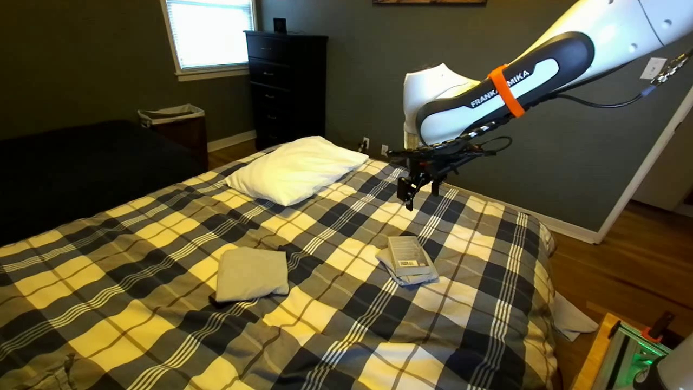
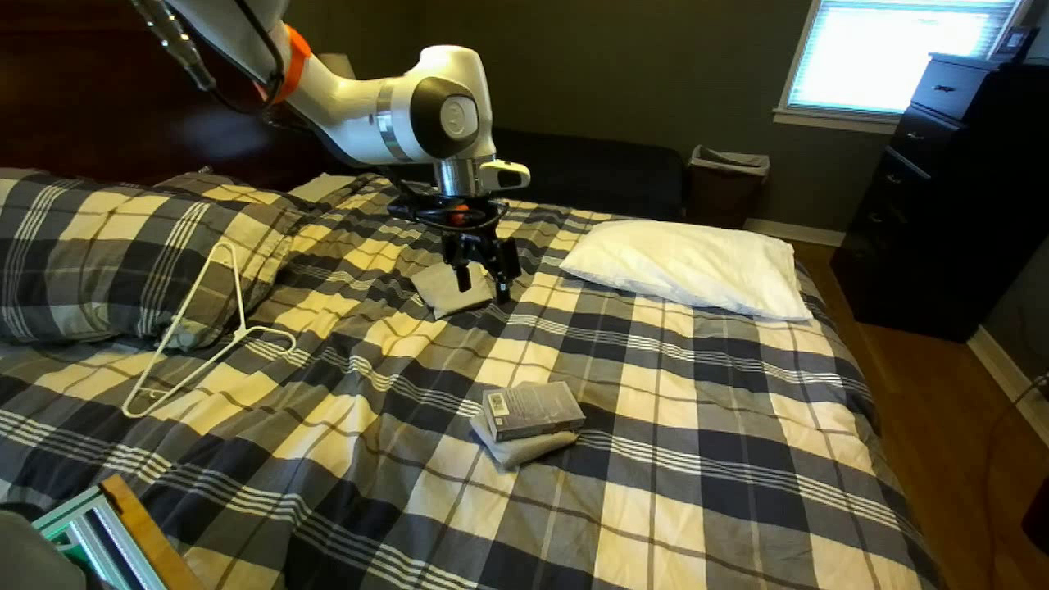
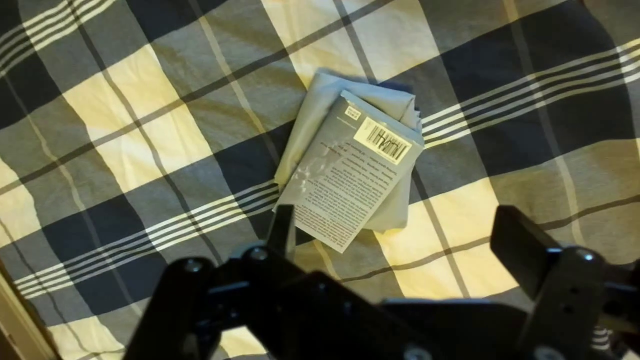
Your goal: Put the grey clothing on the book
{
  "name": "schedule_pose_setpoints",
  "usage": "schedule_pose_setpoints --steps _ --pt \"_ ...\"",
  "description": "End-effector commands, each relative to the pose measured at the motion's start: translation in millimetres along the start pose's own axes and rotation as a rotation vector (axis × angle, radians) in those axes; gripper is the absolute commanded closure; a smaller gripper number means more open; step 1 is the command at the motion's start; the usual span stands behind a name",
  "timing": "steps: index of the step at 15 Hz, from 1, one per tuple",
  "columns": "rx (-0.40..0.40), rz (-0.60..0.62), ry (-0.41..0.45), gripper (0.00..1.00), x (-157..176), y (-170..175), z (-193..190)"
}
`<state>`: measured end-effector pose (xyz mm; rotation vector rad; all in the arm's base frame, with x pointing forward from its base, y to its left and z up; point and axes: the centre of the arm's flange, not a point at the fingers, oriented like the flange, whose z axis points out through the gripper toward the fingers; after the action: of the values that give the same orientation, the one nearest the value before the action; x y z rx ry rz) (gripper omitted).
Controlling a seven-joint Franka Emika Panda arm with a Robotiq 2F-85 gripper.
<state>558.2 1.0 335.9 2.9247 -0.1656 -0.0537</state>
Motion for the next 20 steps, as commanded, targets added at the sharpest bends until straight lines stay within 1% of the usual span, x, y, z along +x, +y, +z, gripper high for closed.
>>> schedule_pose_setpoints --steps 1,5,6,7,9,10,12,15,17,18,19,20 --pt "-0.001 0.002 0.0 0.0 0.7 1.3 -0.4" --pt "-0.002 0.004 0.003 0.0 1.5 2.5 -2.7" --pt "0.015 0.021 0.033 0.0 5.5 1.3 2.2" --pt "0.052 -0.001 0.095 0.0 17.2 -0.5 10.4" --pt "0.138 -0.041 0.21 0.0 53.3 -13.0 30.6" --pt "0.187 -0.068 0.249 0.0 71.8 -24.8 43.6" --pt "0.276 -0.13 0.287 0.0 93.9 -53.0 67.3" --pt "0.384 -0.247 0.291 0.0 121.5 -109.4 103.9" --pt "0.455 -0.336 0.29 0.0 142.0 -148.1 116.9" --pt "0.483 -0.383 0.274 0.0 149.8 -163.3 119.8" --pt "0.42 -0.313 0.296 0.0 105.3 -144.3 106.9" --pt "0.435 -0.325 0.298 0.0 110.4 -153.8 111.2"
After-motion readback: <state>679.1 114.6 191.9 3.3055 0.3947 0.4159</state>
